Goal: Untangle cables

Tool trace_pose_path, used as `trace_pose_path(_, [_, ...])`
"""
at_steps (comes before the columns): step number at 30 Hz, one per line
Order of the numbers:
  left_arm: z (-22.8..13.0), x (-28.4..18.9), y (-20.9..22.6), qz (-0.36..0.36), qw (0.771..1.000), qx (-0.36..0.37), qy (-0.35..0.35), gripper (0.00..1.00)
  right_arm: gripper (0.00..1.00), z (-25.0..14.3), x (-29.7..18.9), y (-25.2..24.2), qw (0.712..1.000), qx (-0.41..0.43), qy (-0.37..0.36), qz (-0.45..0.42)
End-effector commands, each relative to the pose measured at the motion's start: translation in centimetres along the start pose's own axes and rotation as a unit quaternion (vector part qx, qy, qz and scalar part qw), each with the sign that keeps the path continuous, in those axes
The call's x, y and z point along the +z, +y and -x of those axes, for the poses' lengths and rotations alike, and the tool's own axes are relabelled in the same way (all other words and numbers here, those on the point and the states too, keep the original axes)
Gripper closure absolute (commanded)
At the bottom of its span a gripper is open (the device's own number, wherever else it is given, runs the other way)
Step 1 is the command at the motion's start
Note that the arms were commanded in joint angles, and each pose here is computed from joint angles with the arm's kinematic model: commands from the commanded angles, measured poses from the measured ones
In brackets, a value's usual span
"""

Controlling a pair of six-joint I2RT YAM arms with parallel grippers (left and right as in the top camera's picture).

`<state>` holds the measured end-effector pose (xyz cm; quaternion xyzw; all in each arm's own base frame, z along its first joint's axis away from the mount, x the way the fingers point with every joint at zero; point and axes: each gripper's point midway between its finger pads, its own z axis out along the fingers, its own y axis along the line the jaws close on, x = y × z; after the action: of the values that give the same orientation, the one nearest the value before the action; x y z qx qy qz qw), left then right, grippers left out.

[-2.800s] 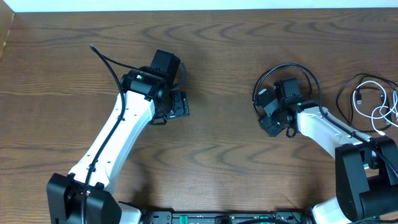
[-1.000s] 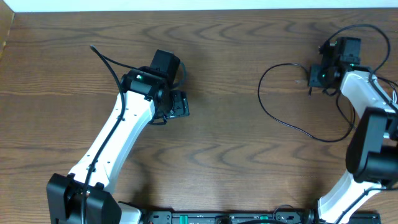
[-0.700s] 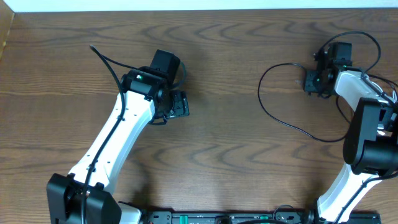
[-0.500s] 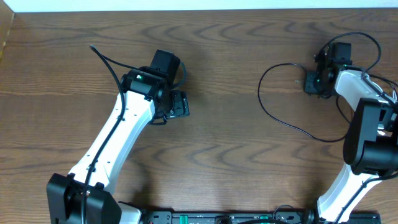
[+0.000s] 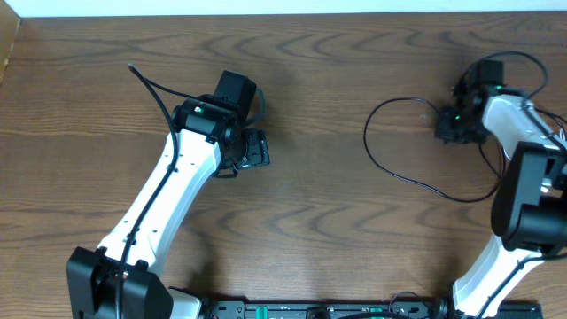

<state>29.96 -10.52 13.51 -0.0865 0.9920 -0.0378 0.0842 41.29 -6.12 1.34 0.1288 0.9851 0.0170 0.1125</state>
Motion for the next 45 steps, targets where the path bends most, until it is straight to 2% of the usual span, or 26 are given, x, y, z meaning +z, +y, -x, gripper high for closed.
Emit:
trace_pose_path(1, [-0.2,0.2,0.1,0.001,1.0,-0.004,0.006,0.2,0.99,6.3,-9.7,-4.1,0.989,0.048,-0.131,-0.039])
trace_pose_path(5, [-0.2,0.2,0.1,0.001,1.0,-0.004,0.006,0.2,0.99,8.2,-18.5,-10.6,0.96,0.129,-0.227,-0.104])
trace_pose_path(11, [-0.2,0.2,0.1,0.0,1.0,-0.004,0.006,0.2,0.99,5.2,-26.6,-20.1,0.894,0.286,-0.307,-0.16])
trace_pose_path(14, [-0.2,0.2,0.1,0.0,1.0,-0.004,0.006,0.2,0.99,4.0,-26.9,-22.2,0.885,0.318,-0.303,-0.156])
trace_pose_path(18, [-0.2,0.2,0.1,0.0,1.0,-0.004,0.006,0.2,0.99,2.6,-25.2,-23.1,0.893,0.332,-0.267,-0.147])
trace_pose_path(19, [-0.2,0.2,0.1,0.0,1.0,-0.004,0.006,0.2,0.92,2.4,-24.6,-23.0,0.895,0.333,-0.257,-0.147])
trace_pose_path(20, [-0.2,0.2,0.1,0.001,1.0,-0.003,0.006,0.2,0.78,2.4,-24.2,-22.7,0.899,0.332,-0.25,-0.139])
trace_pose_path(22, [-0.2,0.2,0.1,0.001,1.0,-0.004,0.006,0.2,0.62,2.9,-23.5,-21.6,0.908,0.324,-0.246,-0.104])
trace_pose_path(29, [-0.2,0.2,0.1,0.001,1.0,-0.004,0.006,0.2,0.56,3.9,-22.4,-17.0,0.928,0.294,-0.229,0.008])
trace_pose_path(34, [-0.2,0.2,0.1,0.001,1.0,-0.003,0.006,0.2,0.51,3.0,-21.1,-11.8,0.953,0.237,-0.178,0.064])
trace_pose_path(38, [0.1,0.2,-0.1,-0.003,1.0,-0.002,-0.001,0.2,0.46,1.8,-20.1,-6.9,0.976,0.152,-0.131,0.082])
trace_pose_path(40, [0.5,0.2,-0.3,-0.007,1.0,-0.001,-0.008,0.2,0.41,1.3,-19.7,-3.4,0.986,0.075,-0.114,0.092])
trace_pose_path(45, [1.5,0.1,0.6,0.022,0.999,-0.002,-0.034,0.19,0.3,-0.3,-19.0,3.5,0.986,-0.092,-0.089,0.104])
